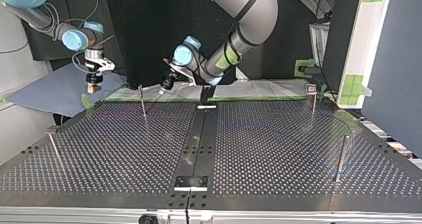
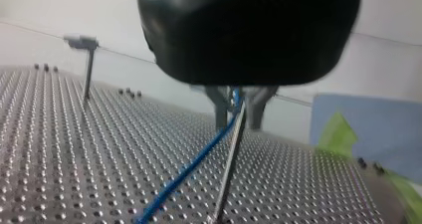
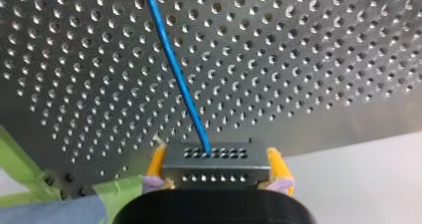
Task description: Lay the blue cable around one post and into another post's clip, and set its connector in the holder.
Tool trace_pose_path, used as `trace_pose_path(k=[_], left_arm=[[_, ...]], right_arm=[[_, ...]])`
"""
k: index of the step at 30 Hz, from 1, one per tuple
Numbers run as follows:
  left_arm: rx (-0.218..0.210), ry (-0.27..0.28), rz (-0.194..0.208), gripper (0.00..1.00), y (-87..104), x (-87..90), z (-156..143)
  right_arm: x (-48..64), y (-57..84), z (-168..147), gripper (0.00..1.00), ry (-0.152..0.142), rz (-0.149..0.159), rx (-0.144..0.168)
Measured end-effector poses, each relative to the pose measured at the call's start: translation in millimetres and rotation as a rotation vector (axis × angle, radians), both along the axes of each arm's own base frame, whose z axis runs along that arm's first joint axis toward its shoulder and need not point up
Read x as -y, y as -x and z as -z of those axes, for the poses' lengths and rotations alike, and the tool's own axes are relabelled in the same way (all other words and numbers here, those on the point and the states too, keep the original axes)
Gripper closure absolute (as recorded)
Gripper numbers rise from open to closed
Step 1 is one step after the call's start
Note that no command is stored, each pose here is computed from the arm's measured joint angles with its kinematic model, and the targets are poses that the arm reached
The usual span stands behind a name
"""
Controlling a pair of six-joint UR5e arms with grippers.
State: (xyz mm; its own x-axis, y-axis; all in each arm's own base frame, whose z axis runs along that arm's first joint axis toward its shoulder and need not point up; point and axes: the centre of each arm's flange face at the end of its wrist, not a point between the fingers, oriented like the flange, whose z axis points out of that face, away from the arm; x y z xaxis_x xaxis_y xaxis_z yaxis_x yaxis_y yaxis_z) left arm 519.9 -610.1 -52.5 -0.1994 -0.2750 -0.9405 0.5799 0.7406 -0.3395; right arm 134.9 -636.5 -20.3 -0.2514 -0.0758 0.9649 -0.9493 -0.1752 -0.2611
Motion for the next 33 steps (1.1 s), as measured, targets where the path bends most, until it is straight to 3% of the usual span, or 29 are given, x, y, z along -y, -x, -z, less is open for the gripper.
trace_pose_path(k=[1,2,3,8,19,26,33], left_arm=[[0.002,-0.005,0.002,0.06,0.3,0.2,0],[0.002,-0.011,0.004,0.06,0.8,0.2,0],[0.003,-0.020,0.009,0.00,2.0,0.7,1],[0.002,-0.067,0.024,0.00,4.0,-0.8,2],[-0.001,-0.203,0.099,0.00,20.5,-4.0,-4],[0.068,-0.228,0.104,0.00,28.9,-5.4,-31],[0.105,-0.262,0.134,0.00,52.8,-2.5,-56]], right_arm=[[-0.2,-0.4,0,0.73,0.000,-0.002,0.000],[-0.4,-1.3,0,0.73,-0.001,-0.006,0.000],[-0.6,-1.7,0,0.73,-0.001,-0.007,0.000],[-1.3,-2.3,1,0.73,-0.007,-0.012,0.001],[-3.3,-3.9,2,0.73,-0.018,-0.017,-0.009],[-11.9,-2.3,7,0.73,-0.030,0.024,-0.029],[-17.8,3.7,10,0.73,-0.012,0.079,-0.029]])
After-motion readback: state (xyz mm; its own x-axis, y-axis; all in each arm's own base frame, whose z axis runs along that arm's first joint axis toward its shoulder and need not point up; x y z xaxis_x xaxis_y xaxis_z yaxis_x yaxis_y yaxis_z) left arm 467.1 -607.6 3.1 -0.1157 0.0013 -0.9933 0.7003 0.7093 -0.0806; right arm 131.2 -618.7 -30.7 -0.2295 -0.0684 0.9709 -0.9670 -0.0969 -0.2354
